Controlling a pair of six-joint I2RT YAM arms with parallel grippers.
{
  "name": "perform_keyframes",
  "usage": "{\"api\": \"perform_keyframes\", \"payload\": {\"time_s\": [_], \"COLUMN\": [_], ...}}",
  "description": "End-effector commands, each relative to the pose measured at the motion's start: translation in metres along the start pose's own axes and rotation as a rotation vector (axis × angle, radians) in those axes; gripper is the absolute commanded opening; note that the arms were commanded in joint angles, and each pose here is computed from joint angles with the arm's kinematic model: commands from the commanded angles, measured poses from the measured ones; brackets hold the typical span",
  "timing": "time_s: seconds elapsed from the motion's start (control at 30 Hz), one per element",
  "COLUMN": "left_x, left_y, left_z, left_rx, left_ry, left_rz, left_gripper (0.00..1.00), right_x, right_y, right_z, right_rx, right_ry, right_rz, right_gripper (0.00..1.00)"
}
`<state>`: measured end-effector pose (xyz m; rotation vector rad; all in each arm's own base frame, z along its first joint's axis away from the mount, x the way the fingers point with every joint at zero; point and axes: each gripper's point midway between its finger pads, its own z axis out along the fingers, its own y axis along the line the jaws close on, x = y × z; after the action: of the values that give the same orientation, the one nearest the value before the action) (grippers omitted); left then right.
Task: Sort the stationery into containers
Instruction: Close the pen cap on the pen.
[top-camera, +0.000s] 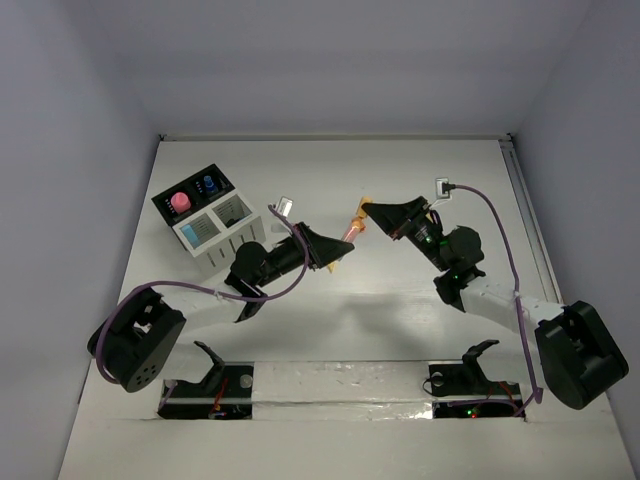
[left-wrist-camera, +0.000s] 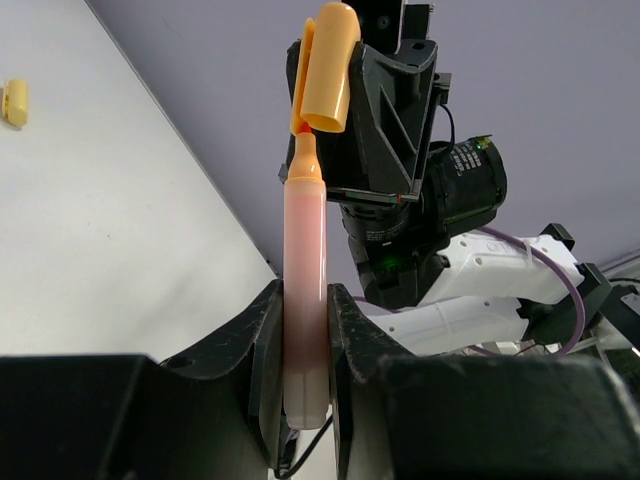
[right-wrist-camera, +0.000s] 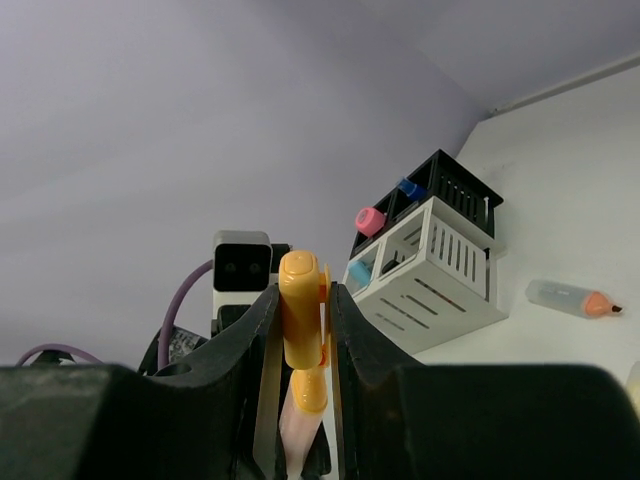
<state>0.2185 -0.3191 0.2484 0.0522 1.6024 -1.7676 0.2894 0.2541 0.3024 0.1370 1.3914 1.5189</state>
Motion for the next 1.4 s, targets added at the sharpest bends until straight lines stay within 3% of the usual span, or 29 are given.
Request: {"api": "perform_keyframes", "payload": {"time_s": [0.0, 0.87, 1.2, 1.37], "left_x": [-0.025, -0.037, -0.052, -0.062], "left_y": [-0.075, -0.087, -0.098, -0.108], "left_z": [-0.013, -0.002, -0.002, -0.006], "left_rx": [0.297, 0.319, 0.346, 0.355], "left_ry": [-0.119, -0.144, -0.189, -0.226], "left_rz": [0.149, 0.183, 0.219, 0.259], "left_gripper": [0.0, 0.0, 0.0, 0.0], "right_x": [-0.011, 0.015, 0.023, 0.035], "right_y": [0.025, 0.028, 0.032, 0.027], "right_z": [0.007, 0.005, -0.013, -0.019], "right_rx": [-0.085, -0.118, -0.123, -0.113], "right_ry": [-0.036, 0.044, 0.036, 0.091], "right_rz": [-0.026, 0.004, -0.018, -0.022], "right_gripper": [0.0, 0.0, 0.01, 0.03]}}
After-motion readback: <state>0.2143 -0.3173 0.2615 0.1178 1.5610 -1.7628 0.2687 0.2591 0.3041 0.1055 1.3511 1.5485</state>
